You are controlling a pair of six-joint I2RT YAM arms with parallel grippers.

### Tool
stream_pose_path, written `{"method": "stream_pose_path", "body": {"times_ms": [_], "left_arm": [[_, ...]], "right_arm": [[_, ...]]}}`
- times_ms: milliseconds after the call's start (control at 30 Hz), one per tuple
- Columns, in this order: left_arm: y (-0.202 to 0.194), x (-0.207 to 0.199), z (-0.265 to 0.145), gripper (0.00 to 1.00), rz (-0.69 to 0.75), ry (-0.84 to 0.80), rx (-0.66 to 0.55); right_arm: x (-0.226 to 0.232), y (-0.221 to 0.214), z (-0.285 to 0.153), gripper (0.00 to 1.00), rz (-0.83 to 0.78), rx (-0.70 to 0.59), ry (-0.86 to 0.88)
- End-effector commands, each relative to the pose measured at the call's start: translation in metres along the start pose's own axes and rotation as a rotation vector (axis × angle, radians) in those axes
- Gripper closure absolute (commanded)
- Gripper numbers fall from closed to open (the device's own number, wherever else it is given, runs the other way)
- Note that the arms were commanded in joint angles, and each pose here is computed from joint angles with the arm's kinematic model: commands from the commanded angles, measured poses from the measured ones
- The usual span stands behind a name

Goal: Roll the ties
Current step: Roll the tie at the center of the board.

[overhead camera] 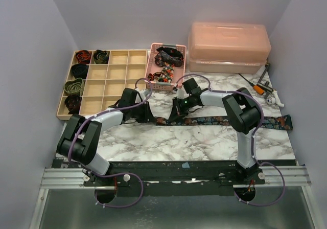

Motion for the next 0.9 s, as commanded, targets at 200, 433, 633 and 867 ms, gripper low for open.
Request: {"method": "stream_pose_path", "body": {"times_ms": [200,433,633,867], "left_arm": [[0.040,-0.070,-0.012,1.00,0.207,-0.301,-0.115],[0.032,-0.068,-0.003,1.00,0.238,-0.295,-0.052],[0.033,-0.063,-0.002,1.00,0.265,-0.267,-0.045],[0.040,-0.067,0.012,1.00,0.316,-0.266,-0.005]], "right_arm": [[-0.034,-0.010,0.023,0.99,-0.066,0.018,-0.200],[-0.004,0.005,0.008,0.98,-0.113,-0.005,-0.111],[0.023,0.009,-0.025,0.87,-0.156,0.015,-0.017],[0.008,0.002,-0.063,0.75,-0.056,0.043,0.004]]}}
Point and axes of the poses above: each gripper's point midway between its finger pads, its own z axis out along the fingers, its own x axis along the line the jaws close on, y = z × x, the point moved 10 cm from there along -z, back along the fingers, and after that the axes turned 8 degrees about z, right-handed, at the moved point
